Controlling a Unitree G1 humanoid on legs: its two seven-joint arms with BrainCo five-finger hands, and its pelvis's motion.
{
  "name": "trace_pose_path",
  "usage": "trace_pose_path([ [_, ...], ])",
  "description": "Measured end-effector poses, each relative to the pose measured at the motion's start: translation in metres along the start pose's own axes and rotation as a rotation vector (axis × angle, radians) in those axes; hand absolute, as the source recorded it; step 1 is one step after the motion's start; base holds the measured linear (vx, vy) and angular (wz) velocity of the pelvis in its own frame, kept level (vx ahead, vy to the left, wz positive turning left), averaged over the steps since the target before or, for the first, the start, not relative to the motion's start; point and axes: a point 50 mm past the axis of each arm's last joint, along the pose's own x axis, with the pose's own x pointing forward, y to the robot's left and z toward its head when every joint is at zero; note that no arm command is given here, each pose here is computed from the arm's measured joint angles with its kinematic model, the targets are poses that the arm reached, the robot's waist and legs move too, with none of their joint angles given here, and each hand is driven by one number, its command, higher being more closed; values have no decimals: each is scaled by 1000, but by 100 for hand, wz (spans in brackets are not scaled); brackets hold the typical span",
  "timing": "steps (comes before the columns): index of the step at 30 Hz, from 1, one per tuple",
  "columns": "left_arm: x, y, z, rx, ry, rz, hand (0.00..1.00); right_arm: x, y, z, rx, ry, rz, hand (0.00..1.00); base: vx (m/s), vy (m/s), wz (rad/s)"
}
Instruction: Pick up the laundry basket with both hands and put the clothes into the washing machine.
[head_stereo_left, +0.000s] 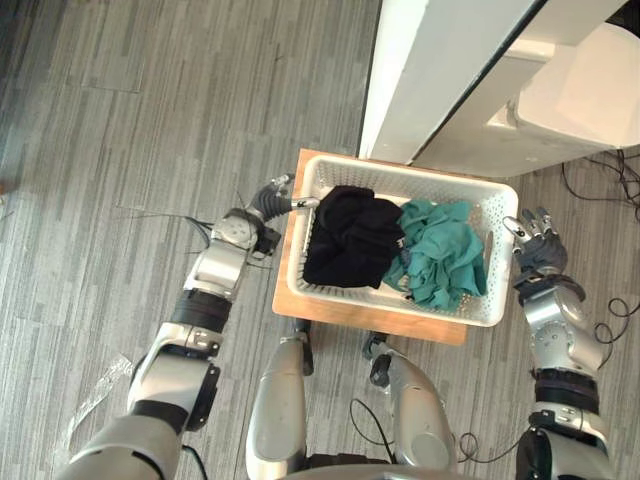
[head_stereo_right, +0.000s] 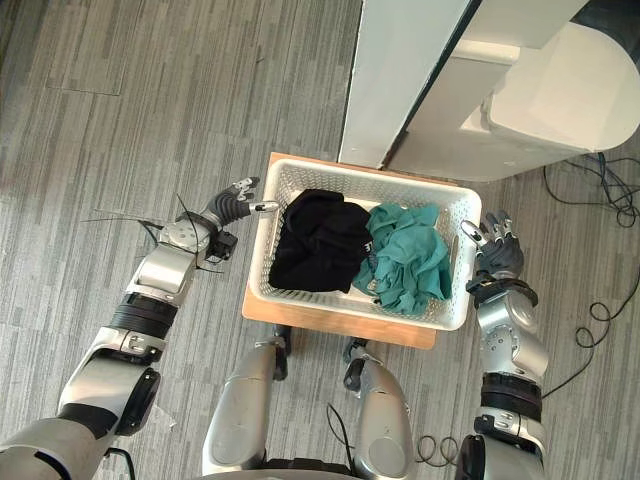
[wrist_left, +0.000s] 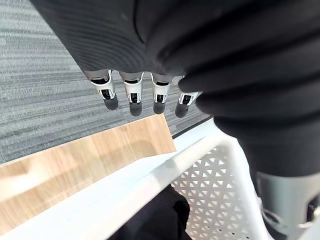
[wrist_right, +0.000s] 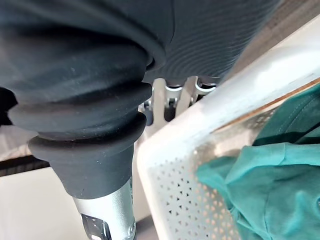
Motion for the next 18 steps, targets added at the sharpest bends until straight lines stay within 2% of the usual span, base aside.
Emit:
trace_pose_path([
  [11, -5, -13, -22, 236, 103, -152, 0, -10, -14, -32, -134, 214, 80, 0, -20, -8, 0],
  [14, -7, -21, -40, 325, 163, -187, 0, -17, -31, -37, -121, 235, 22, 0, 2, -2, 7],
  [18, -5, -22, -50, 368, 202, -183, 0, -14, -53, -30, -57, 195, -98, 0, -2, -3, -2],
])
